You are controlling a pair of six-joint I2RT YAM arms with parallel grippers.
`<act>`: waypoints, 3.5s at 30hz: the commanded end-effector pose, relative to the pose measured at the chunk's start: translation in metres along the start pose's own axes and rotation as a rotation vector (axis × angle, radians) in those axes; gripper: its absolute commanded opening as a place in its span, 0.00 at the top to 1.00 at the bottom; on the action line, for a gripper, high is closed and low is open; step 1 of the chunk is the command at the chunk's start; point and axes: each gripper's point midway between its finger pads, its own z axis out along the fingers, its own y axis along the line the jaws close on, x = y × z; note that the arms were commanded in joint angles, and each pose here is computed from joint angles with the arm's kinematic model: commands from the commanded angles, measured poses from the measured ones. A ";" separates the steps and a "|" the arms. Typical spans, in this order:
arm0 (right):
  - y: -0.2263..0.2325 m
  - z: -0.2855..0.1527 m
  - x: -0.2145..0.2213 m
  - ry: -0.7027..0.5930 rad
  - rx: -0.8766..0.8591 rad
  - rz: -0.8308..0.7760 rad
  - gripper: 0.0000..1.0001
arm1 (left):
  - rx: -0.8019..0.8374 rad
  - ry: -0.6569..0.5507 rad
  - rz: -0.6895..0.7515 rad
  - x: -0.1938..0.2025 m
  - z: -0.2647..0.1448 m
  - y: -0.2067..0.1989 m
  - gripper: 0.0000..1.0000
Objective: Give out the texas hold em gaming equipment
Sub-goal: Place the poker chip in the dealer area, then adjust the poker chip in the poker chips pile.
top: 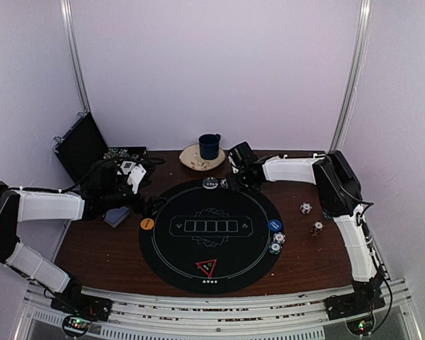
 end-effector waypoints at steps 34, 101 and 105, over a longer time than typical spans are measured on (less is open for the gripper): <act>0.062 -0.038 -0.008 -0.015 -0.069 0.002 0.28 | -0.018 -0.059 0.021 -0.022 0.001 0.008 0.02; 0.076 -0.001 0.018 0.003 -0.032 0.248 0.17 | -0.014 -0.051 0.018 -0.019 0.003 0.009 0.02; 0.073 0.003 0.019 0.004 -0.011 0.245 0.18 | -0.014 -0.049 0.017 -0.019 0.003 0.009 0.02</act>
